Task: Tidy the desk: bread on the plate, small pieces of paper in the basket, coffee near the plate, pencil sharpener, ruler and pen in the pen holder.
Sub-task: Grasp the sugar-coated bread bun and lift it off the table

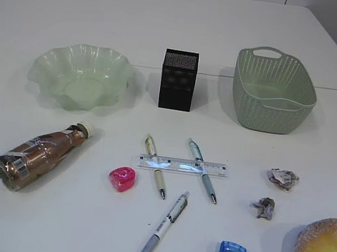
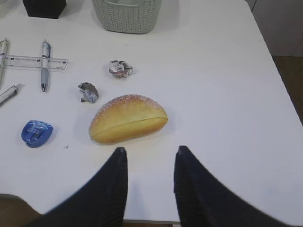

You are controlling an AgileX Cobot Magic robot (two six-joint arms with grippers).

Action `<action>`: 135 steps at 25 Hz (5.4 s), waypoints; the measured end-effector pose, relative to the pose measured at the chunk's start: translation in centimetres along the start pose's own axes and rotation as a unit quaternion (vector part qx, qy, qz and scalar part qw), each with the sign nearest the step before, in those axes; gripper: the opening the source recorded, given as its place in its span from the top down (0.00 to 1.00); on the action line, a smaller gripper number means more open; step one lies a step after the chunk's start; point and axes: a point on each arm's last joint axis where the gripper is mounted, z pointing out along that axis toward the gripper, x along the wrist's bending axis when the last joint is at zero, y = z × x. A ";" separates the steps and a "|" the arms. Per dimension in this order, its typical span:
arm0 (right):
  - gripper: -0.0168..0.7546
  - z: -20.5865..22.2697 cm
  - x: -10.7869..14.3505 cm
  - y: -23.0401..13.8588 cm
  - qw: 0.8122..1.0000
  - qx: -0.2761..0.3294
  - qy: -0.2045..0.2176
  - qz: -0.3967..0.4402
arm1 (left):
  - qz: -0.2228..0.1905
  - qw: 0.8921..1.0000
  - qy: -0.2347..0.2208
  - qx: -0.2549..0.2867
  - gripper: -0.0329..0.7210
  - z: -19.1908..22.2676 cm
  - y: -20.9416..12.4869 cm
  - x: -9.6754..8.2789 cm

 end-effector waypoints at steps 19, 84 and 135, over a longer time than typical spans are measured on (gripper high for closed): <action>0.62 0.0 0.0 0.0 1.000 0.000 0.000 0.000 | 0.000 1.000 0.000 0.000 0.67 0.0 0.0 0.0; 0.53 2.5 0.1 5.3 0.999 -0.016 0.049 0.012 | -0.009 0.996 -0.076 0.042 0.49 0.5 5.3 -1.3; 0.54 5.8 -0.8 6.8 0.998 0.038 0.005 0.043 | -0.012 0.992 -0.125 0.007 0.49 1.4 7.4 -2.2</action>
